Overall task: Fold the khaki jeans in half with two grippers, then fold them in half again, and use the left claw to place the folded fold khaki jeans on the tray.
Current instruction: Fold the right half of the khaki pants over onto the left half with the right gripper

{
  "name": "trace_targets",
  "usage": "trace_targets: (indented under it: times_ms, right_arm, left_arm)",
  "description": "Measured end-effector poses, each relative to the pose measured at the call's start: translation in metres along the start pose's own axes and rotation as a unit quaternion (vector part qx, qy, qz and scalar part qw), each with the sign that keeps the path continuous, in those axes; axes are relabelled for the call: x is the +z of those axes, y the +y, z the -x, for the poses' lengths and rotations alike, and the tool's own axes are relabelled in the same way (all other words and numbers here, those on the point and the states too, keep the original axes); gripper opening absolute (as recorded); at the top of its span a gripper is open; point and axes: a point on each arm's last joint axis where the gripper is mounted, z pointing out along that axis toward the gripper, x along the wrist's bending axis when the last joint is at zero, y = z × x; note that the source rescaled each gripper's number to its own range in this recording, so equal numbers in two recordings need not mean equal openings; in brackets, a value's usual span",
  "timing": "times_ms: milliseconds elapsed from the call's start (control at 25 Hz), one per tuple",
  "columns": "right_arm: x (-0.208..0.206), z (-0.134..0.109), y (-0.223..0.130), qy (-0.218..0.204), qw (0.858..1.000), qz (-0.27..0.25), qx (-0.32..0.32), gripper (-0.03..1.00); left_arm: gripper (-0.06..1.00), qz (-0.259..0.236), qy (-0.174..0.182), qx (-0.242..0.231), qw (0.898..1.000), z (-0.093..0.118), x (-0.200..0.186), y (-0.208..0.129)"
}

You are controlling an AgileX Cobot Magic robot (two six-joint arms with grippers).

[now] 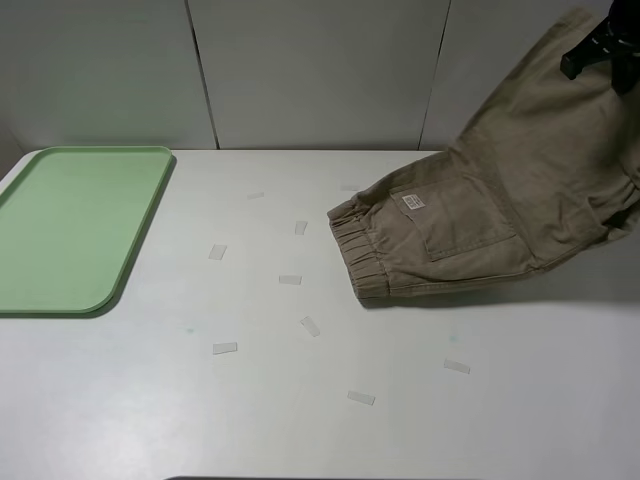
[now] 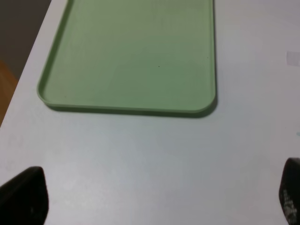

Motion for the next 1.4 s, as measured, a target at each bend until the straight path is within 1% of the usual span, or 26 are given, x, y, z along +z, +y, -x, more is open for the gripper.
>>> trace_targets:
  times_ms: [120, 200, 280, 360, 600, 720, 800, 880, 960, 1080, 1120, 1160, 1200, 1280, 1320, 1360, 1400]
  right_arm:
    - [-0.003, -0.012, 0.003, 0.043, 0.999, 0.004, 0.010, 0.05]
    - [-0.003, -0.028, 0.006, 0.077, 0.997, 0.003, 0.007, 0.05]
    - [-0.004, -0.050, 0.010, 0.092, 0.996, 0.002, -0.014, 0.05]
    - [-0.001, -0.075, 0.014, 0.102, 0.994, -0.004, -0.042, 0.05]
    - [0.003, -0.165, 0.018, 0.129, 0.986, -0.023, -0.104, 0.05]
    - [0.003, -0.204, 0.015, 0.139, 0.981, -0.031, -0.134, 0.05]
    - [0.001, -0.223, 0.012, 0.143, 0.977, -0.034, -0.154, 0.05]
    - [-0.002, -0.238, 0.009, 0.147, 0.974, -0.034, -0.169, 0.05]
    - [-0.003, -0.245, 0.007, 0.148, 0.972, -0.034, -0.177, 0.05]
    - [-0.004, -0.246, 0.007, 0.150, 0.972, -0.033, -0.178, 0.05]
    - [-0.004, -0.247, 0.007, 0.151, 0.972, -0.034, -0.177, 0.08]
    - [-0.005, -0.247, 0.006, 0.154, 0.972, -0.034, -0.175, 0.15]
    - [-0.005, -0.247, 0.006, 0.156, 0.972, -0.035, -0.173, 0.27]
    - [-0.005, -0.248, 0.006, 0.160, 0.973, -0.037, -0.164, 0.68]
    - [-0.005, -0.248, 0.006, 0.161, 0.974, -0.038, -0.156, 0.79]
    - [-0.005, -0.248, 0.006, 0.161, 0.974, -0.039, -0.152, 0.88]
    - [-0.005, -0.248, 0.006, 0.161, 0.975, -0.039, -0.151, 0.93]
  left_arm:
    - [0.98, 0.000, 0.000, 0.000, 1.000, 0.000, 0.000, 0.000]
    - [0.98, 0.000, 0.000, 0.000, 1.000, 0.000, 0.000, 0.000]
    - [0.98, 0.000, 0.000, 0.000, 1.000, 0.000, 0.000, 0.000]
    - [0.98, 0.000, 0.000, 0.000, 1.000, 0.000, 0.000, 0.000]
    - [0.98, 0.000, 0.000, 0.000, 1.000, 0.000, 0.000, 0.000]
    - [0.98, 0.000, 0.000, 0.000, 1.000, 0.000, 0.000, 0.000]
    - [0.98, 0.000, 0.000, 0.000, 1.000, 0.000, 0.000, 0.000]
    - [0.98, 0.000, 0.000, 0.000, 1.000, 0.000, 0.000, 0.000]
    - [0.98, 0.000, 0.000, 0.000, 1.000, 0.000, 0.000, 0.000]
    - [0.98, 0.000, 0.000, 0.000, 1.000, 0.000, 0.000, 0.000]
    - [0.98, 0.000, 0.000, 0.000, 1.000, 0.000, 0.000, 0.000]
    - [0.98, 0.000, 0.000, 0.000, 1.000, 0.000, 0.000, 0.000]
    - [0.98, 0.000, 0.000, 0.000, 1.000, 0.000, 0.000, 0.000]
    - [0.98, 0.000, 0.000, 0.001, 1.000, 0.000, 0.000, 0.000]
    - [0.98, 0.000, 0.000, 0.001, 1.000, 0.000, 0.000, 0.000]
    - [0.98, 0.000, 0.000, 0.001, 1.000, 0.000, 0.000, 0.000]
    - [0.98, 0.000, 0.000, 0.001, 1.000, 0.000, 0.000, 0.000]
